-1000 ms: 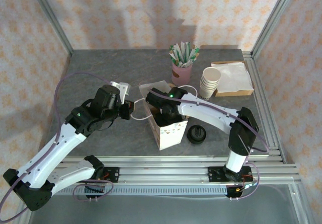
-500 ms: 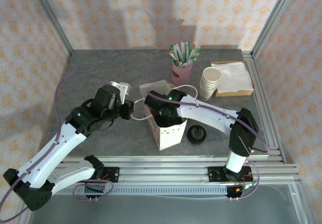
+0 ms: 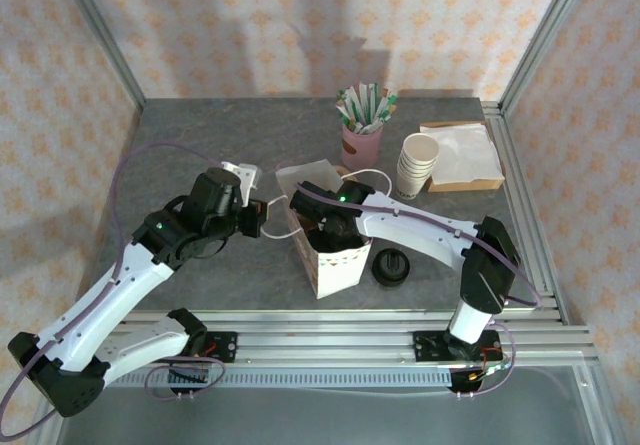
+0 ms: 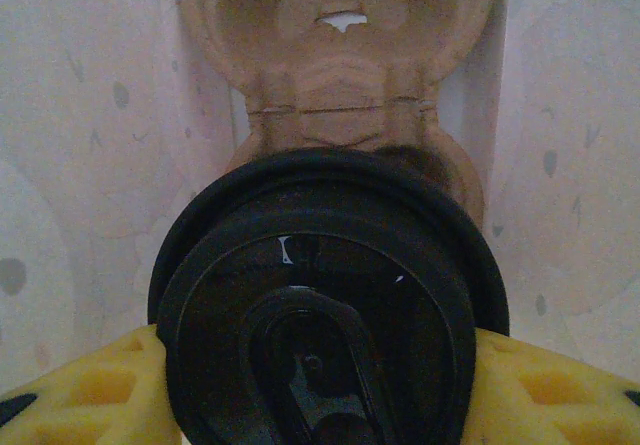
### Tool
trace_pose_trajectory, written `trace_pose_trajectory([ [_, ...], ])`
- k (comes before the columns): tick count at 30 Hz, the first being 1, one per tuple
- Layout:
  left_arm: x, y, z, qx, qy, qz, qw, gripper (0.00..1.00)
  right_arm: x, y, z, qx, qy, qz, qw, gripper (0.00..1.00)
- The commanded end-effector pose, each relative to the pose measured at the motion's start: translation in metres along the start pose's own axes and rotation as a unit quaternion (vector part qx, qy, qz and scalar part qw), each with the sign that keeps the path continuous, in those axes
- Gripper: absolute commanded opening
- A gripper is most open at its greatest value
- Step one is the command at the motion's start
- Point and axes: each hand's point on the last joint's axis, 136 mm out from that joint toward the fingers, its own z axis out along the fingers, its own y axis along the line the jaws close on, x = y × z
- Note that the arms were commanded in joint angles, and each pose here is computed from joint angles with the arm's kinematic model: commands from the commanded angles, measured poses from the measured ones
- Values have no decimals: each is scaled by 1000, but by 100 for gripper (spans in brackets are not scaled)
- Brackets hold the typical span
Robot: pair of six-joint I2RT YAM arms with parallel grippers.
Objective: Pack the takeout coffee
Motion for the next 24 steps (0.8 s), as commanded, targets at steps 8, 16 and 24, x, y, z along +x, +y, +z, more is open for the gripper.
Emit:
trace_pose_trajectory([
  [8, -4, 2, 2, -7, -5, -7, 1000, 2, 76, -12, 105, 38, 175, 5, 984, 52],
  [16, -3, 3, 3, -9, -1, -7, 1000, 2, 72, -24, 110, 80, 168, 3, 982, 52],
  [24, -3, 3, 4, -9, 0, -9, 1000, 2, 71, -37, 112, 119, 161, -4, 980, 52],
])
